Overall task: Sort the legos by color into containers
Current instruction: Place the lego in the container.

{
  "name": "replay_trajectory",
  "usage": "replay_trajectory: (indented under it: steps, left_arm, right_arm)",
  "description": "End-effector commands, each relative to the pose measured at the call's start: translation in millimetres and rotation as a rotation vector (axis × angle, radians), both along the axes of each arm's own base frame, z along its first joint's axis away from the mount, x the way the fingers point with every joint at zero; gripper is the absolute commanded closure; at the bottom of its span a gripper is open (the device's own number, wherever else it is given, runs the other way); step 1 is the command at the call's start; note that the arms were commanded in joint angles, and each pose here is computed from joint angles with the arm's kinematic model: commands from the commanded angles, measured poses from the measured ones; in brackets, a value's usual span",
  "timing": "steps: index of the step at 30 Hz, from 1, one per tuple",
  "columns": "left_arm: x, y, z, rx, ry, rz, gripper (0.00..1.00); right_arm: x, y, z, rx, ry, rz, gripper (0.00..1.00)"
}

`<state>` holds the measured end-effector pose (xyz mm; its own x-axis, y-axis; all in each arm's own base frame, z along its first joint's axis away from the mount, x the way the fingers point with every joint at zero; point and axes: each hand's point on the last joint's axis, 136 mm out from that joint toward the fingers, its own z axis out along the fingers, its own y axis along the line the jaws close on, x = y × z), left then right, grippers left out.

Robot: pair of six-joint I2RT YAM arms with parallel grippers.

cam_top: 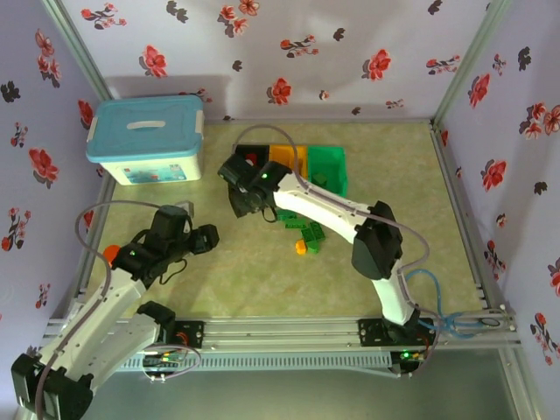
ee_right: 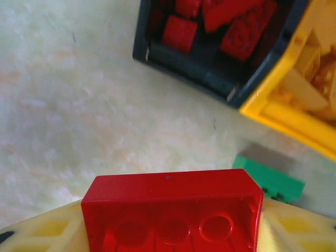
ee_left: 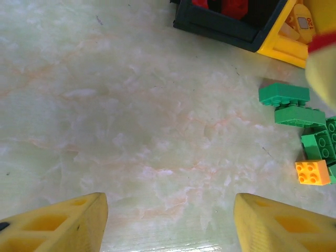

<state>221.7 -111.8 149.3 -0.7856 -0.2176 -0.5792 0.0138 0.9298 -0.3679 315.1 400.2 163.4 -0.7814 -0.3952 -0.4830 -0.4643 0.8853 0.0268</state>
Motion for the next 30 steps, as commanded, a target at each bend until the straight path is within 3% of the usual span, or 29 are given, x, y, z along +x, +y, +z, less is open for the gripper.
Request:
replay_trajectory:
  steps: [1,13,25,27,30]
  left_arm:
    - [-9,4,-7,0.005,0.026,0.007,0.35]
    - [-10,5,0,-0.004,0.014,0.012,0.35]
    - [-8,2,6,-0.022,0.008,0.013,0.35]
    - [-8,0,7,-0.025,0.011,0.007,0.35]
    - [-9,-4,7,-0.017,0.016,-0.016,0.35]
  right_arm:
    - [18,5,7,0.002,-0.005,0.045,0.50]
    - [90,13,-1,0.090,-0.006,-0.004,0.49]
    - [127,27,-9,0.158,-0.065,-0.021,0.46]
    - [131,29,-7,0.166,-0.074,-0.026,0.37]
    - [132,27,-1,0.170,-0.080,-0.030,0.14]
